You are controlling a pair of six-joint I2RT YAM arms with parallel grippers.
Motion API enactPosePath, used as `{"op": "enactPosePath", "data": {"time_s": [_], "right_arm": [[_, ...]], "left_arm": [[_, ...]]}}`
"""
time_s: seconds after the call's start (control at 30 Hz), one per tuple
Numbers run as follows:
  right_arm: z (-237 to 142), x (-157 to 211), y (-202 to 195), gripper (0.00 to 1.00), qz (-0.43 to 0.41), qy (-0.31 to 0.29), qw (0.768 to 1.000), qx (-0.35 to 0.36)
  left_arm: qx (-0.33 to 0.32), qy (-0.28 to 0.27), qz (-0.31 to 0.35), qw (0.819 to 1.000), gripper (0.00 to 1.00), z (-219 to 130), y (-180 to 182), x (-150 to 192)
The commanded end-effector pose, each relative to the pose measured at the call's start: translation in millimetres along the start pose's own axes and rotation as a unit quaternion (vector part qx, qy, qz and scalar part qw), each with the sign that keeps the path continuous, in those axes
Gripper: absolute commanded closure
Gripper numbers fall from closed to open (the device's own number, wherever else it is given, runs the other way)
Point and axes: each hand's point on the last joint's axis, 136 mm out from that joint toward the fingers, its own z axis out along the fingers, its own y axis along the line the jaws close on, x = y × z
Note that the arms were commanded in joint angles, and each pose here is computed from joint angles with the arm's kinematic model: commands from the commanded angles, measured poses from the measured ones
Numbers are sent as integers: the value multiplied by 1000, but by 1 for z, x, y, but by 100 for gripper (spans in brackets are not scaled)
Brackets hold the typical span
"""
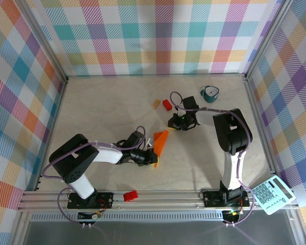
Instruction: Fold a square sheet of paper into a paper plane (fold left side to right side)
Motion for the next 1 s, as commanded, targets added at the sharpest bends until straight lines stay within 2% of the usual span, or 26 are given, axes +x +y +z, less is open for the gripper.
{"op": "enactPosePath", "data": {"time_s": [0.0,0.3,0.53,0.67,0.97], "right_arm": [[-8,-13,8,96,-23,-17,1000,-1],[-20,-8,15,96,-22,-27,999,-7],[-52,-2,23,91,-36,-81,996,1],[-68,11,24,82,-39,-95,995,6],[-110,41,19,47,-43,-151,987,23]], "left_arm": [[-75,40,-48,995,100,1,46,33],[-62,21,-45,997,100,-1,39,26],[-62,13,-47,997,100,-1,38,23],[-65,12,-45,997,100,-2,37,21],[-70,5,-37,997,100,-5,31,14]]}}
